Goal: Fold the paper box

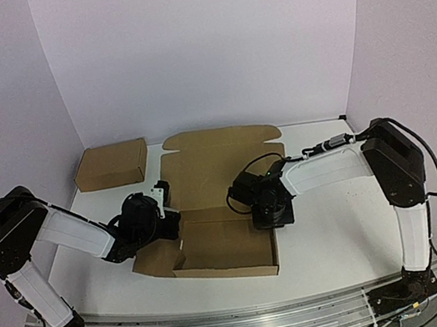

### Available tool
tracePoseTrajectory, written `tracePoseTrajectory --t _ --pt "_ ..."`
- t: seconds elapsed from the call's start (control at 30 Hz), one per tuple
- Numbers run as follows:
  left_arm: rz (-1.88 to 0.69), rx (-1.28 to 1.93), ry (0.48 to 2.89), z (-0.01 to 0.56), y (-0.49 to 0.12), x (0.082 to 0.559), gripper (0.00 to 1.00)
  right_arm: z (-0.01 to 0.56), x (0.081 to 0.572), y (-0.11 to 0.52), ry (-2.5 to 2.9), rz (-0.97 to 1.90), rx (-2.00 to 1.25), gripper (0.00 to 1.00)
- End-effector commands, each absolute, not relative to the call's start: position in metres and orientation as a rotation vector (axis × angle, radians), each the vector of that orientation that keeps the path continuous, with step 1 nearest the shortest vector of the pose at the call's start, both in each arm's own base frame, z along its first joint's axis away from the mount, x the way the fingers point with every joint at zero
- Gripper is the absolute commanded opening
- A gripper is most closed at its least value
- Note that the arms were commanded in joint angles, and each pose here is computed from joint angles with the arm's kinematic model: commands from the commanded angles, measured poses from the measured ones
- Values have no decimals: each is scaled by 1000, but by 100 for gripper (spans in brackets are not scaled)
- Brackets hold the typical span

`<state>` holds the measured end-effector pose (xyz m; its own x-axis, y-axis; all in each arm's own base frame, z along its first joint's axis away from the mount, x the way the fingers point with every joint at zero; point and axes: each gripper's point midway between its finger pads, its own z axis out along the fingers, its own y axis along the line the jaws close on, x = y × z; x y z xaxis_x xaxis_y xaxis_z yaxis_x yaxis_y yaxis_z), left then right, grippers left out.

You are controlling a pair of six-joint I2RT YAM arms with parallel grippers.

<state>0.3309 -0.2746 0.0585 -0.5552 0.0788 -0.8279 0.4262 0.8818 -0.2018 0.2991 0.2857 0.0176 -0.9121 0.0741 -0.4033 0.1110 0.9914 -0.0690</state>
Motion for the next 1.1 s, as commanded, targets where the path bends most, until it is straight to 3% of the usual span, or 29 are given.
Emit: tracePoseTrajectory --t 0.0,0.23,0.47,0.67,0.87,1.07 --pt "-493 364 2116 67 -274 331 0 15 291 267 2713 -250 126 0" --pt "-582 376 2160 62 -282 320 0 11 302 278 2679 -157 216 2" --pt "-535 370 2131 60 -274 321 0 22 293 295 2736 8 94 55" --pt "-534 379 2104 64 -275 324 0 62 281 303 2735 165 -90 71" --pt "-536 380 2098 64 -275 324 0 58 265 296 2783 208 -46 65" --pt "-533 381 2097 67 -275 324 0 34 270 291 2808 127 75 36"
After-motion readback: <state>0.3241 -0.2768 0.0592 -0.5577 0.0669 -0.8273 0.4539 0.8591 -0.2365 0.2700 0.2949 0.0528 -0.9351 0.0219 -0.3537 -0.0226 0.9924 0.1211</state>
